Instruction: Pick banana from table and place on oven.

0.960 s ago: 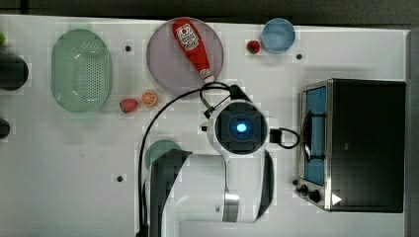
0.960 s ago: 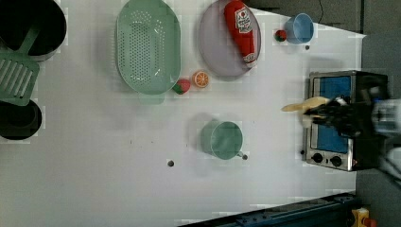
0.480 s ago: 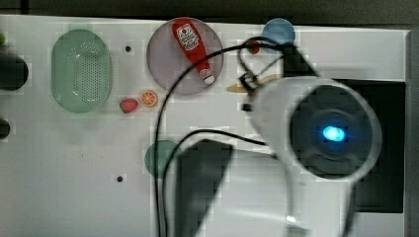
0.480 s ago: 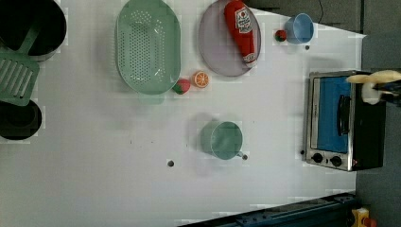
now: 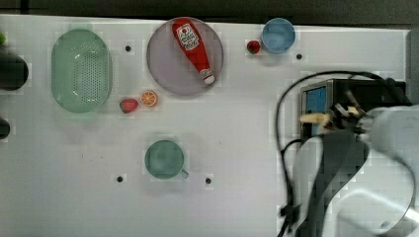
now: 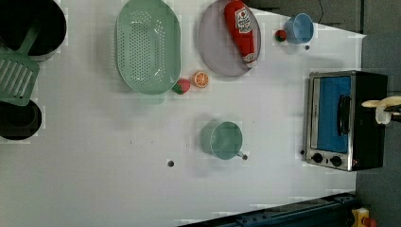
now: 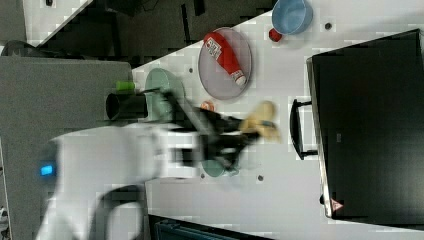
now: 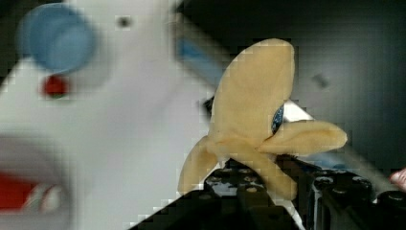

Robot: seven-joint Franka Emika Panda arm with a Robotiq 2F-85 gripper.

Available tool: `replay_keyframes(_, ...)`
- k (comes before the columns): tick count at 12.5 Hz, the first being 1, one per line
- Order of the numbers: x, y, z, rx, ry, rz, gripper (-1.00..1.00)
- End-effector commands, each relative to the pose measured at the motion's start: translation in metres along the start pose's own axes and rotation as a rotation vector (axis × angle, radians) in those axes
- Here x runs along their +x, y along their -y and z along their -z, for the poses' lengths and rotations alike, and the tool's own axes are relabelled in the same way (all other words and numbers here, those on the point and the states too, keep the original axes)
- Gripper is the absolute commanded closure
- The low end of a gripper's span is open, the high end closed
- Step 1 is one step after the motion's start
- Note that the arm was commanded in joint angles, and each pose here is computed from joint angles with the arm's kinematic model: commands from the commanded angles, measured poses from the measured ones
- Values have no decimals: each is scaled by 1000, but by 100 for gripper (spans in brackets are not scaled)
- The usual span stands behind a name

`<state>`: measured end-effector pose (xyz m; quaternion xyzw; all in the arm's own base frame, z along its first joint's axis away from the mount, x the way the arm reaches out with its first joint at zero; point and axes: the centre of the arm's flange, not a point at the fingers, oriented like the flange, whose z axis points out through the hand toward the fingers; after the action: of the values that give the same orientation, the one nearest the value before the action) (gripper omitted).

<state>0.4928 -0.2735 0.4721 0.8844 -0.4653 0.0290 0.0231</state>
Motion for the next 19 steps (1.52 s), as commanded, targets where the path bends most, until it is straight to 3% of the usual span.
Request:
replay_keyframes(1,28,-22,-33,-10,-36,81,50)
replay_keyframes(3,43,-32,-58,-40,-62,118,50)
replay_keyframes(6,51,-43,-85,-83,-36,107,50)
replay_keyframes(7,52,-45,-87,-87,-37,104,40)
replay_keyframes(13,56,-45,-79,-90,-60,112,-93)
replay_keyframes(15,56,-32,-61,-94,-81,154,-100)
replay_keyframes(16,53,-20,-47,-105,-74,205,-100)
replay_keyframes(17,43,-3,-30,-108,-34,275,-100)
replay_keyframes(19,2,39,4,-110,100,425,-100)
